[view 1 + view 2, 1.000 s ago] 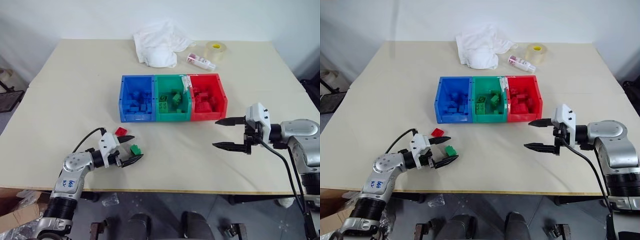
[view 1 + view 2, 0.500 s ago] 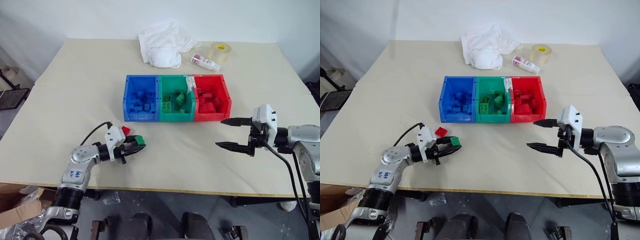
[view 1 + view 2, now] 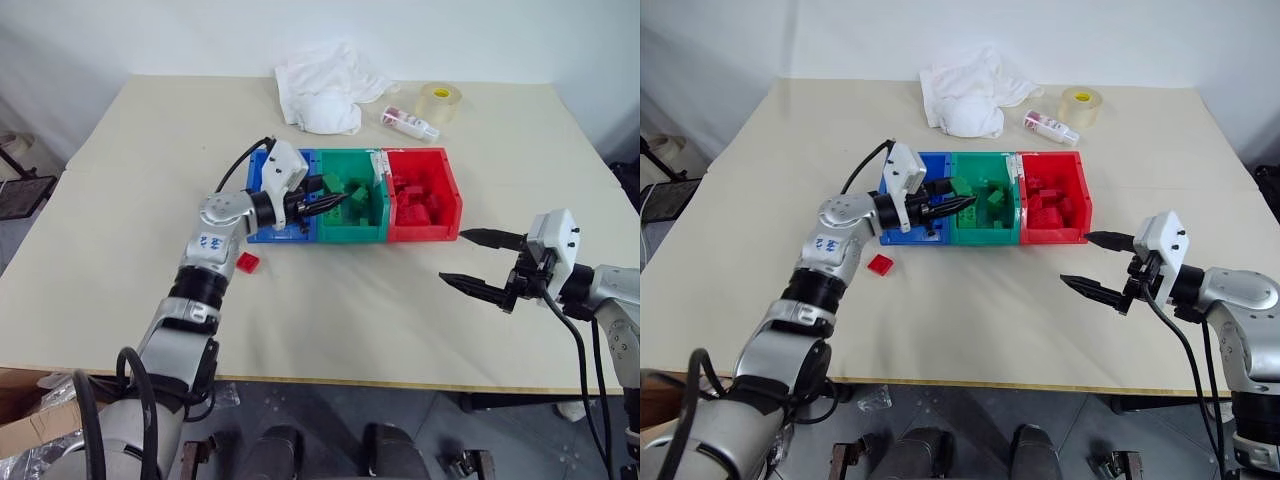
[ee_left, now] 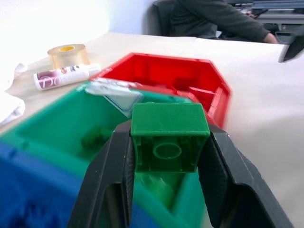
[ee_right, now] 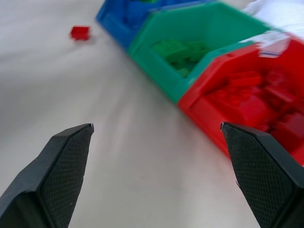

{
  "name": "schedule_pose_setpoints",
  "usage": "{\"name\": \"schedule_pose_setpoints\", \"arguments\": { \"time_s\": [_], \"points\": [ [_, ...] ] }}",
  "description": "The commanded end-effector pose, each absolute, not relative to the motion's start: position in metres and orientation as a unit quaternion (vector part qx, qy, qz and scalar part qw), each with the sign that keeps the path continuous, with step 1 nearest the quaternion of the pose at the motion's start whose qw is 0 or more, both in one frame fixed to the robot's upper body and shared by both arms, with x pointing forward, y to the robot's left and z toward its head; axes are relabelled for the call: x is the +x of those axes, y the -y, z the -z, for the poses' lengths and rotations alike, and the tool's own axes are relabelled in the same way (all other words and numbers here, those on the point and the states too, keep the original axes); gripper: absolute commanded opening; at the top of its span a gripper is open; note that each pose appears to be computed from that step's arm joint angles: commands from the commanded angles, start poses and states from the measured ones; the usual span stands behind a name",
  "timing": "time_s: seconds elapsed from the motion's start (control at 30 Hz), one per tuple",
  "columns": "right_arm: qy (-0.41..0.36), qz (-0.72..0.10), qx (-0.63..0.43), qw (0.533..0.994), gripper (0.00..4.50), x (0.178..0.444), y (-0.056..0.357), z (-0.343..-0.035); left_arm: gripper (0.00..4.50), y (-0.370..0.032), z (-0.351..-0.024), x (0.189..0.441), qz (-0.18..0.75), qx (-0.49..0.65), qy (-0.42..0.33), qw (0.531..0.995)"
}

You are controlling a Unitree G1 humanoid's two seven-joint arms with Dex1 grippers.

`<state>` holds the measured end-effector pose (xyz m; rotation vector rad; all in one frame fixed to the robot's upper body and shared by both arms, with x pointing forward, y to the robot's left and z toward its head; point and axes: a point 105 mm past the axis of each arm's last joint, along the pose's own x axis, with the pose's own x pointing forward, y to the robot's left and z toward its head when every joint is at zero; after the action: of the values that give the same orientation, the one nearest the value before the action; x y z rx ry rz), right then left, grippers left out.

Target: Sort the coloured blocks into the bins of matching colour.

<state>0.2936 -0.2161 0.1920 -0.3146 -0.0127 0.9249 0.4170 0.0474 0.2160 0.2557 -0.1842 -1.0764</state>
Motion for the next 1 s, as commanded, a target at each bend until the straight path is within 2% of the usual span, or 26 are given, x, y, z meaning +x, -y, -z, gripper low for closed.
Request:
{"name": "schedule_pose_setpoints", "arguments": {
  "time_s": [0.03,0.1,0.17,0.4,0.63,0.77,0.9,1.0],
  "points": [
    [0.037,-0.434,-0.155,0.887,4.50,0.287,0.217,-0.205,1.45,-0.031,-0.224,0.424,0.512,0.132,0.101,0.843],
    [0.043,-0.429,-0.153,0.889,4.50,0.285,0.217,-0.206,1.45,-0.019,-0.224,0.426,0.519,0.128,0.096,0.840],
    [0.048,-0.425,-0.151,0.891,4.50,0.284,0.216,-0.208,2.21,-0.011,-0.226,0.429,0.511,0.123,0.096,0.846],
    [0.055,-0.423,-0.146,0.892,4.50,0.282,0.215,-0.210,4.37,-0.009,-0.232,0.431,0.507,0.131,0.103,0.846],
    [0.043,-0.451,-0.151,0.879,4.50,0.289,0.213,-0.212,4.44,-0.035,-0.235,0.422,0.542,0.150,0.113,0.820],
    [0.029,-0.480,-0.159,0.862,4.50,0.299,0.211,-0.213,4.44,-0.078,-0.230,0.406,0.547,0.160,0.125,0.812],
    [0.006,-0.514,-0.171,0.841,4.50,0.307,0.208,-0.212,4.44,-0.136,-0.217,0.377,0.528,0.154,0.095,0.830],
    [-0.015,-0.541,-0.184,0.821,4.50,0.310,0.208,-0.209,4.44,-0.173,-0.204,0.345,0.512,0.151,0.074,0.842]
  ]
}}
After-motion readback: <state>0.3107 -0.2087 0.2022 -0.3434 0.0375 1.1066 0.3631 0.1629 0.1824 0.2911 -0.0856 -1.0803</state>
